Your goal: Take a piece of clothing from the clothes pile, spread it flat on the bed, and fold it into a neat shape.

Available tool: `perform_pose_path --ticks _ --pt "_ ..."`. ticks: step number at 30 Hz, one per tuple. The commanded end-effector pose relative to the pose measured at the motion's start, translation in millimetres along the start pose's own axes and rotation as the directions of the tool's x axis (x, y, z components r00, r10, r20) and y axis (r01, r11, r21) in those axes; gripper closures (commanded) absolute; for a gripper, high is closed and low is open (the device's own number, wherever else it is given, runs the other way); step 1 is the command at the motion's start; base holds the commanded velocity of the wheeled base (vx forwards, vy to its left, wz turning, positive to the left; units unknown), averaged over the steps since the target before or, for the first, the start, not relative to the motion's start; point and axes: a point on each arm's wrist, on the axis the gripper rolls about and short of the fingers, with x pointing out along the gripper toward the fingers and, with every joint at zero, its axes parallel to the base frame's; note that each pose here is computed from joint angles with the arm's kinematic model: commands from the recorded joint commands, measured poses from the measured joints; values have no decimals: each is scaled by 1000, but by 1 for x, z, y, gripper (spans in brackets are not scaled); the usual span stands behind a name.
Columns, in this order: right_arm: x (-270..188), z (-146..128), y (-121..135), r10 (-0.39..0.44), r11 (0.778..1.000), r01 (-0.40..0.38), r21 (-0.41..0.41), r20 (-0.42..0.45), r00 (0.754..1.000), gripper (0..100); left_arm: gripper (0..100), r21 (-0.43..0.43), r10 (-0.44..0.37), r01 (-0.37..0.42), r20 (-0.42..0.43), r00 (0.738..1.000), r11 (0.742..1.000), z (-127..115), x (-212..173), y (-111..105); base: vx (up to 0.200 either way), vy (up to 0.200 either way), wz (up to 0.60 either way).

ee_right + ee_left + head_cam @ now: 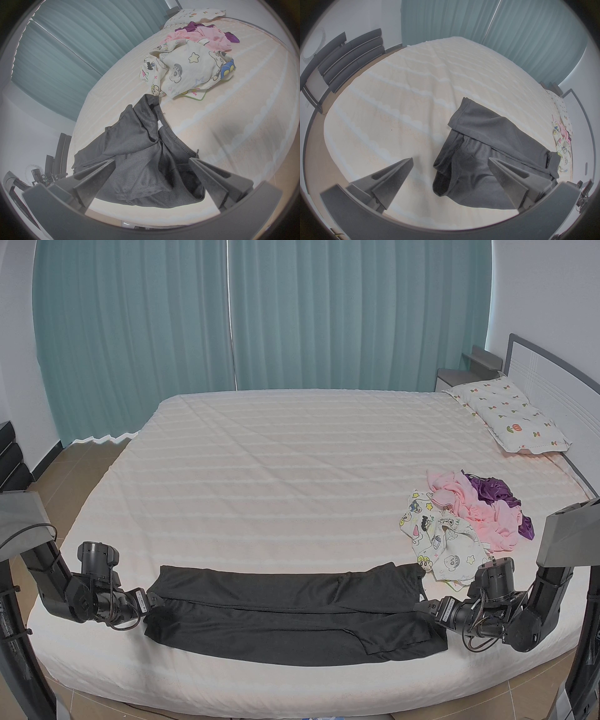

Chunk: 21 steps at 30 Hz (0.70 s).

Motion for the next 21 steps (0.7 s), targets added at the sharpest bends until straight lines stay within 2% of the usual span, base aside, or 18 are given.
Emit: perform_pose_path --ticks 1,6,13,17,18,21 --pt "2 1 1 3 1000 -3 -3 2 1000 0 0 10 -41 41 74 996 999 21 -11 -11 0 0 0" --pt "2 -1 2 7 1000 -7 -6 -4 1000 0 0 39 -95 93 56 994 995 21 -5 -25 0 0 0" --pt "3 -2 2 3 1000 -3 -6 -9 1000 0 0 67 -102 103 -20 995 992 0 1 -32 0 0 0" --pt "2 -1 2 6 1000 -6 -6 -5 1000 0 0 15 -134 134 -46 990 991 -9 0 -44 0 0 0" --pt "2 -1 3 7 1000 -7 -8 -5 1000 0 0 -13 -146 145 -67 987 989 -16 1 -53 0 0 0" --pt "2 -1 3 8 1000 -8 -8 -4 1000 0 0 -28 -149 147 -79 986 989 -21 1 -56 0 0 0"
